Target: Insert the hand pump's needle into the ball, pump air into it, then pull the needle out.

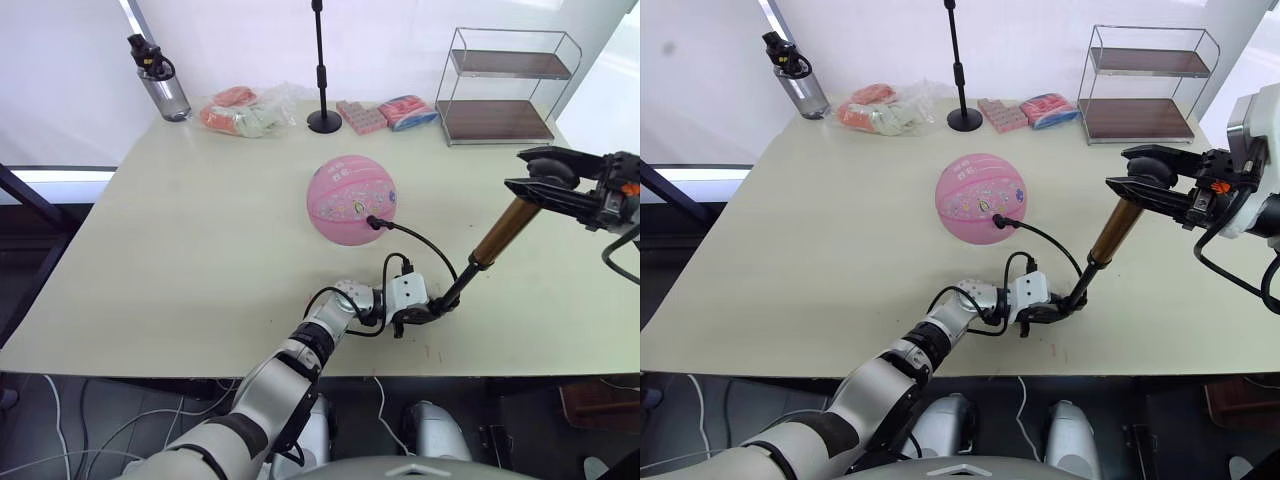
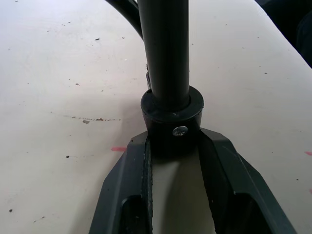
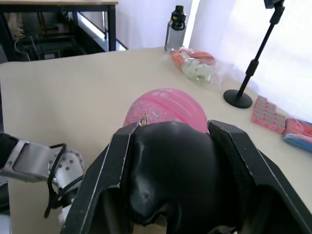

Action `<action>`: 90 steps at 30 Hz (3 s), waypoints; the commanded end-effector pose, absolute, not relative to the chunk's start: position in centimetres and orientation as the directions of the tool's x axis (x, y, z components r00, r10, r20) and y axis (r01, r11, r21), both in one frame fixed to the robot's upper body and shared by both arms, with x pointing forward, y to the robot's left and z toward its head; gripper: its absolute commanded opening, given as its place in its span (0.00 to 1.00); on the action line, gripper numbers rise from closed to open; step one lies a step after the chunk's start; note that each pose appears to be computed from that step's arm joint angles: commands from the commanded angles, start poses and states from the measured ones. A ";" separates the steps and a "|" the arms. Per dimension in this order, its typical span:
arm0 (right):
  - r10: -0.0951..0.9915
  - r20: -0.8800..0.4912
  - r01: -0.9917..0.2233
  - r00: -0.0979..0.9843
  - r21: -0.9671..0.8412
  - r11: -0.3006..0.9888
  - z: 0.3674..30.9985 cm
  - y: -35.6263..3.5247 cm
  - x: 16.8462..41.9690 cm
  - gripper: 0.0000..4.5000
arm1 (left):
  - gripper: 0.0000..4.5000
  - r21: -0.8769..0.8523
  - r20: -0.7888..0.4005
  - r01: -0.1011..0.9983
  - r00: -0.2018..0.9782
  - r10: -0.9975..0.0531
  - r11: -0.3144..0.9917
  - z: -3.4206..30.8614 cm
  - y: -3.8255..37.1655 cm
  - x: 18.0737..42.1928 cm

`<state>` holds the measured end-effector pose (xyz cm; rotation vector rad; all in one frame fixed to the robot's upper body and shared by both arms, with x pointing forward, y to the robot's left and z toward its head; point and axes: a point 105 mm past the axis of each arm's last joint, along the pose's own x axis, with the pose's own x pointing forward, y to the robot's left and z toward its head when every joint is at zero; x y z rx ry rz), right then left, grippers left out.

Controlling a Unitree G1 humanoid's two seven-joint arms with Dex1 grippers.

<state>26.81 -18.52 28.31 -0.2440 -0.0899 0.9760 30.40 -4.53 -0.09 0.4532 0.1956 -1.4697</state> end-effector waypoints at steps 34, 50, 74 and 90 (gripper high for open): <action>0.756 -0.022 -0.734 0.654 -0.263 0.627 18.8 -18.3 29.0 0.40 | 0.23 0.003 -0.603 0.998 0.054 -0.796 0.066 -6.7 -0.1 27.7; 0.775 0.117 -0.691 0.621 -0.386 0.611 33.6 -20.1 26.3 0.40 | 0.23 -0.002 -0.598 0.999 0.038 -0.801 0.048 -6.6 -0.5 27.4; 0.671 -0.196 -0.697 0.715 -0.120 0.707 8.5 -16.6 28.0 0.40 | 0.23 0.003 -0.590 0.999 0.046 -0.806 0.054 -6.3 -0.8 27.7; 0.683 -0.176 -0.705 0.709 -0.194 0.682 8.4 -15.5 28.5 0.40 | 0.94 0.027 -0.383 0.996 0.093 -0.919 0.090 -2.3 -2.2 28.9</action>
